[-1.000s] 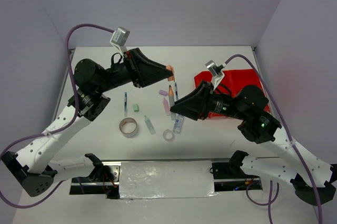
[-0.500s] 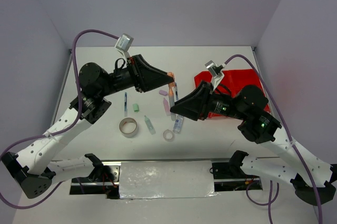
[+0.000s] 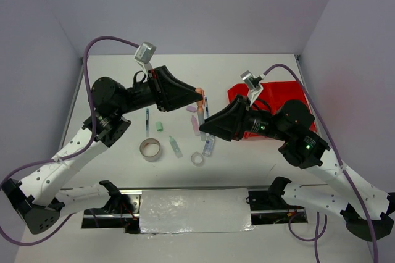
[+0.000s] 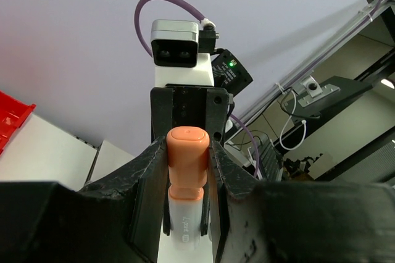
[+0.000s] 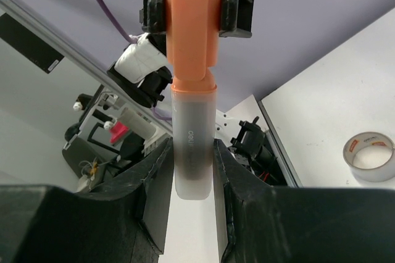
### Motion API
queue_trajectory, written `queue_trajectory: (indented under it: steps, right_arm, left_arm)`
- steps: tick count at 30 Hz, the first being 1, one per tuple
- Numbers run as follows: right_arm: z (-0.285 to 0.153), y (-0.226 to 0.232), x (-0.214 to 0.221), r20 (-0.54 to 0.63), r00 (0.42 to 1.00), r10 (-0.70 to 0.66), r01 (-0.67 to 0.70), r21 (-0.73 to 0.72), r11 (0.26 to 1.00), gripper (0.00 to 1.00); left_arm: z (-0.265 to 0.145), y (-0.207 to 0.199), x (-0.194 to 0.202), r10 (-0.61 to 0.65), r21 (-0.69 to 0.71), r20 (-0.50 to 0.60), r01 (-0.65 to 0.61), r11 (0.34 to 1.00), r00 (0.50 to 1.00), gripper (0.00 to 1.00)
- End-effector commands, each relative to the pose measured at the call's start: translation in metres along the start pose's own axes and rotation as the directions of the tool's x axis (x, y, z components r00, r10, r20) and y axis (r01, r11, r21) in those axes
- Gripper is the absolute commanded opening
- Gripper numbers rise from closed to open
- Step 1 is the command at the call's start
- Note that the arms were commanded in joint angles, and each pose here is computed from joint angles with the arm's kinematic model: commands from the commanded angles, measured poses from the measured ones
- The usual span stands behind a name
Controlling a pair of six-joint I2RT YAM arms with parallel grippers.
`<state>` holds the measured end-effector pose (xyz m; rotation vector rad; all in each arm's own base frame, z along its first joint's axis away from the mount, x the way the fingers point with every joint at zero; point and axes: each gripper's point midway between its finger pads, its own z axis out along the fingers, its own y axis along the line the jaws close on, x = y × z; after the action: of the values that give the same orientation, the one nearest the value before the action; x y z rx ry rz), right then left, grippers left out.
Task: Sort the stationery into containers
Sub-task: Close the pen cap on the pen.
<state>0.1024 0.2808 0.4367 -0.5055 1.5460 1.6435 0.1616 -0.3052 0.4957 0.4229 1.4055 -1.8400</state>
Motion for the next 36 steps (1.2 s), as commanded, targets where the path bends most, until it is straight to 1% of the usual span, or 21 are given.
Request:
queue_trajectory:
  steps: [1,5,11,14,15,17,18,21,23,24,27,29,31,32,34,36]
  right_arm:
    - [-0.001,0.019,-0.02,0.059,0.997,-0.04,0.043,-0.047,0.998,0.01]
    - [-0.003,0.019,-0.025,0.067,0.996,-0.061,0.063,-0.029,0.998,0.01]
    - [-0.001,0.026,-0.031,0.068,0.995,-0.07,0.073,-0.052,0.996,0.01]
    - [0.0,0.028,-0.034,0.072,0.992,-0.101,0.105,-0.055,0.993,0.01]
    - [0.0,0.028,-0.036,0.076,0.99,-0.116,0.12,-0.05,0.991,0.01]
    - [0.0,0.028,-0.041,0.094,0.983,-0.156,0.16,-0.042,0.986,0.01]
    - [0.002,0.026,-0.042,0.099,0.982,-0.164,0.168,-0.039,0.985,0.01]
    - [0.008,0.021,-0.047,0.109,0.978,-0.177,0.181,-0.035,0.983,0.01]
    - [0.012,0.026,-0.055,0.149,0.97,-0.194,0.204,-0.055,0.977,0.01]
    - [0.014,0.025,-0.056,0.149,0.968,-0.2,0.21,-0.055,0.976,0.01]
    - [0.018,0.027,-0.057,0.137,0.96,-0.245,0.256,-0.07,0.964,0.01]
    - [0.019,0.028,-0.057,0.127,0.953,-0.275,0.285,-0.075,0.956,0.01]
    - [0.019,0.031,-0.058,0.122,0.946,-0.299,0.31,-0.085,0.947,0.0]
    - [0.019,0.031,-0.056,0.111,0.947,-0.301,0.311,-0.087,0.946,0.0]
    - [0.019,0.028,-0.055,0.101,0.948,-0.303,0.311,-0.079,0.947,0.0]
    - [0.018,0.026,-0.052,0.094,0.948,-0.303,0.311,-0.077,0.947,0.0]
  left_arm:
    - [-0.005,-0.029,-0.003,0.04,0.1,0.013,-0.041,0.994,0.999,0.08]
    - [-0.007,-0.028,0.001,0.028,0.098,0.004,-0.029,0.995,1.0,0.08]
    - [-0.008,-0.021,0.007,0.032,0.058,-0.009,-0.032,0.998,0.999,0.09]
    - [-0.008,-0.02,0.009,0.036,0.044,-0.006,-0.036,0.998,0.999,0.1]
    - [-0.008,-0.02,0.009,0.034,0.046,-0.007,-0.034,0.998,0.999,0.14]
    - [-0.008,-0.024,0.01,0.035,0.056,-0.009,-0.035,0.998,0.999,0.17]
    - [-0.007,-0.024,0.009,0.033,0.05,-0.007,-0.033,0.998,0.999,0.2]
    - [-0.006,-0.027,0.007,0.041,0.042,0.011,-0.042,0.998,0.999,0.26]
    - [-0.005,-0.027,0.008,0.045,0.032,0.015,-0.046,0.998,0.999,0.29]
    - [-0.005,-0.029,0.007,0.048,0.034,0.019,-0.049,0.998,0.999,0.33]
    - [-0.003,-0.03,0.009,0.049,0.041,0.007,-0.049,0.998,0.999,0.41]
    - [-0.003,-0.029,0.011,0.052,0.042,-0.001,-0.051,0.998,0.999,0.44]
    - [-0.004,-0.029,0.013,0.056,0.044,-0.005,-0.056,0.998,0.998,0.5]
    - [-0.005,-0.03,0.013,0.06,0.046,-0.005,-0.059,0.997,0.998,0.55]
    - [-0.006,-0.031,0.012,0.064,0.045,-0.002,-0.064,0.997,0.998,0.57]
    - [-0.007,-0.031,0.012,0.077,0.038,-0.003,-0.077,0.996,0.997,0.56]
